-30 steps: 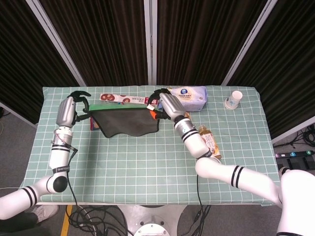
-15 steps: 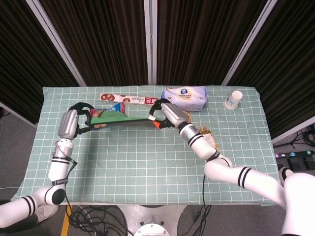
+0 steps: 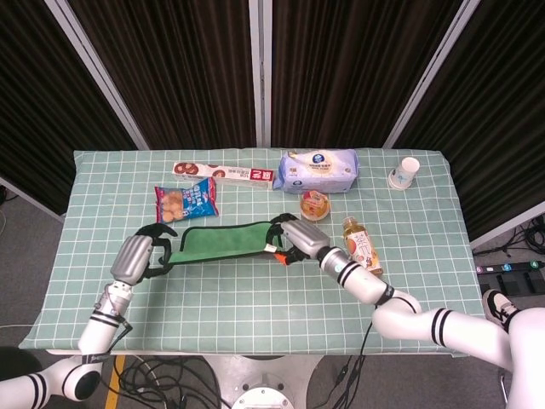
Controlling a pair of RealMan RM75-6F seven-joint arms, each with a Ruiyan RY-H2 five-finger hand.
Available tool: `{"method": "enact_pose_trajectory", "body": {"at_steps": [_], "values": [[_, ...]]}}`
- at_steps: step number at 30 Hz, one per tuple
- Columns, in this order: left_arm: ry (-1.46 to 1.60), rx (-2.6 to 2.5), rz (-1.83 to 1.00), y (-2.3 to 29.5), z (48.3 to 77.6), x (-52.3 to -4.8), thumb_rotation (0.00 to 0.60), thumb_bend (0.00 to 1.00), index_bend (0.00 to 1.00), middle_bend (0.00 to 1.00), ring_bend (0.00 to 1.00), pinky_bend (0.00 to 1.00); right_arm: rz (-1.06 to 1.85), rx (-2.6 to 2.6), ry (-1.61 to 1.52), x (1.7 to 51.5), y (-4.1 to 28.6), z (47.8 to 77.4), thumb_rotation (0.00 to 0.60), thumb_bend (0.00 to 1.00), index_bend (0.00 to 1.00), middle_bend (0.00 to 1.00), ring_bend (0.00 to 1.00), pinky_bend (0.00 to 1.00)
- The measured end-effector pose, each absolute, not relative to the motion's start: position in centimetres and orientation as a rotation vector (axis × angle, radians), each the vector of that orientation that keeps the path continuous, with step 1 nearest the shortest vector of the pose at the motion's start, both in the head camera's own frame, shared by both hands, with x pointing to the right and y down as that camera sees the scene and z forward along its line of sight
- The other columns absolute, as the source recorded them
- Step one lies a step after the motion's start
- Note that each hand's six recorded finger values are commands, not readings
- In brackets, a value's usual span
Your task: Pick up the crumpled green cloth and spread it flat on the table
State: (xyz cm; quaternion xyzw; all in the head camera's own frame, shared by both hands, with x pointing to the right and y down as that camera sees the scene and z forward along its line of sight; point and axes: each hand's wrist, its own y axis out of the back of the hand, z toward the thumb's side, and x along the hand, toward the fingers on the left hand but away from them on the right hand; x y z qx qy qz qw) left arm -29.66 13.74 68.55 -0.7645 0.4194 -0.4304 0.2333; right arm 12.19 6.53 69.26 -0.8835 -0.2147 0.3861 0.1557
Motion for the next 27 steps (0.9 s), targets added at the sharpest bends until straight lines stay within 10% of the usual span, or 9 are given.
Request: {"method": "enact_pose_trajectory", "body": {"at_steps": [19, 27], "values": [[0.699, -2.241, -1.356, 19.1, 70.3, -27.5, 0.596, 0.19, 0.33, 0.31, 0.23, 0.22, 1.027, -2.351, -0.374, 13.7, 13.8, 71.9, 0.434, 0.37, 0.48, 0.27, 0.04, 0.0], [0.641, -2.264, -1.331, 19.6, 69.3, -26.6, 0.455, 0.09, 0.29, 0.27, 0.21, 0.21, 1.055, -2.25, -0.252, 15.8, 16.0, 72.8, 0.244, 0.04, 0.06, 0.09, 0.0, 0.0]]}}
